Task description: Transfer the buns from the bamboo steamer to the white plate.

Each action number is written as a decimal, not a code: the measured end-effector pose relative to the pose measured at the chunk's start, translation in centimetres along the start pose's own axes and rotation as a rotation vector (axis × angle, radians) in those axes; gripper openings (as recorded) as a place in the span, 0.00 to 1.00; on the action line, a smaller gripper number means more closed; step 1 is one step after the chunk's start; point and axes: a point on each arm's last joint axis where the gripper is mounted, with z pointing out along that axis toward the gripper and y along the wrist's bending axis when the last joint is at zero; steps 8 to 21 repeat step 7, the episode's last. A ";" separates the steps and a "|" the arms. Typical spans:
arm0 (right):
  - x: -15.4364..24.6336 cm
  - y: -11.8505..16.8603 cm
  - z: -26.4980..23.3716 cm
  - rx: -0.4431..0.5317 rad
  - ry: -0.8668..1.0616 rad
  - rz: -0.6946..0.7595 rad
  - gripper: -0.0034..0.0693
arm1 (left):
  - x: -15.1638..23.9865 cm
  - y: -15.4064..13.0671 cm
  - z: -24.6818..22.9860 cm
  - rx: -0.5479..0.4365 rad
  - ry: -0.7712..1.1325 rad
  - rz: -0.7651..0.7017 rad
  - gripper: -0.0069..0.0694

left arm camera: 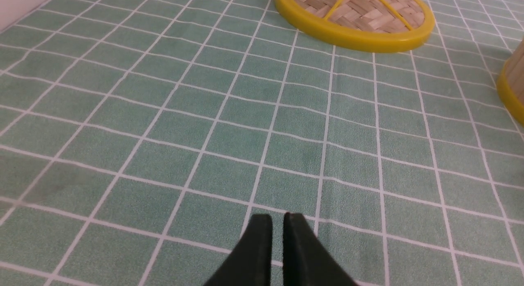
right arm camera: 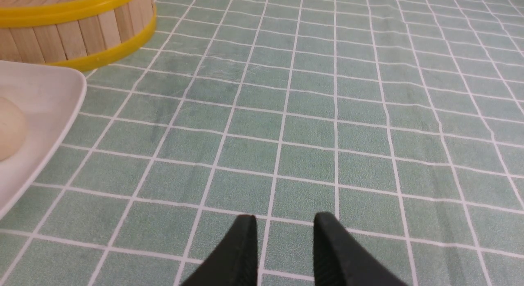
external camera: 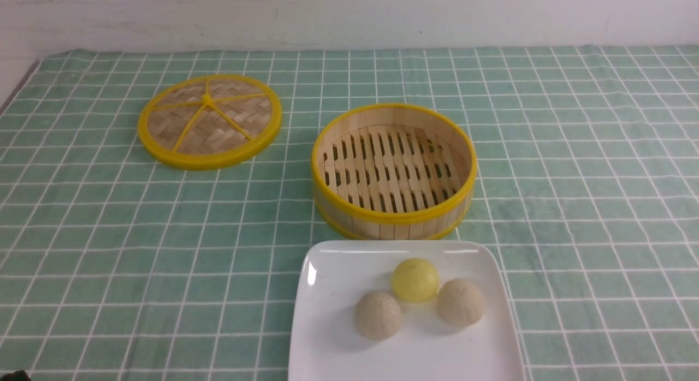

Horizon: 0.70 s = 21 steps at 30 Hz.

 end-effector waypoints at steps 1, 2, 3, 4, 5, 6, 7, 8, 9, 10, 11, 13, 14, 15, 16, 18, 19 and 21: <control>0.0 0.0 0.0 0.000 0.000 0.000 0.36 | 0.0 0.0 0.0 0.000 0.000 0.000 0.18; 0.0 0.0 0.0 0.000 0.000 0.000 0.36 | 0.0 0.0 0.0 0.000 0.000 0.000 0.18; 0.0 0.0 0.0 0.000 0.000 0.000 0.36 | 0.0 0.0 0.0 0.000 0.000 0.000 0.18; 0.0 0.0 0.0 0.000 0.000 0.000 0.36 | 0.0 0.0 0.0 0.000 0.000 0.000 0.18; 0.0 0.0 0.0 0.000 0.000 0.000 0.37 | 0.0 0.0 0.0 0.000 0.000 0.000 0.18; 0.0 0.0 0.0 0.000 0.000 0.000 0.37 | 0.0 0.0 0.0 0.000 0.000 0.000 0.18; 0.0 0.0 0.0 0.000 0.000 0.000 0.37 | 0.0 0.0 0.0 0.000 0.000 0.000 0.18; 0.0 0.0 0.0 0.000 0.000 0.000 0.37 | 0.0 0.0 0.0 0.000 0.000 0.000 0.18; 0.0 0.0 0.0 0.000 0.000 0.000 0.37 | 0.0 0.0 0.0 0.000 0.000 0.000 0.18; 0.0 0.0 0.0 0.000 0.000 0.000 0.37 | 0.0 0.0 0.0 0.000 0.000 0.000 0.18; 0.0 0.0 0.0 0.000 0.000 0.000 0.37 | 0.0 0.0 0.0 0.000 0.000 0.000 0.18; 0.0 0.0 0.0 0.000 0.000 0.000 0.37 | 0.0 0.0 0.0 0.000 0.000 0.000 0.18; 0.0 0.0 0.0 0.000 0.000 0.000 0.37 | 0.0 0.0 0.0 0.000 0.000 0.000 0.18; 0.0 0.0 0.0 0.000 0.000 0.000 0.37 | 0.0 0.0 0.0 0.000 0.000 0.000 0.18; 0.0 0.0 0.0 0.000 0.000 0.000 0.37 | 0.0 0.0 0.0 0.000 0.000 0.000 0.18; 0.0 0.0 0.0 0.000 0.000 0.000 0.37 | 0.0 0.0 0.0 0.000 0.000 0.000 0.18; 0.0 0.0 0.0 0.000 0.000 0.000 0.37 | 0.0 0.0 0.0 0.000 0.000 0.000 0.18; 0.0 0.0 0.0 0.000 0.000 0.000 0.37 | 0.0 0.0 0.0 0.000 0.000 0.000 0.18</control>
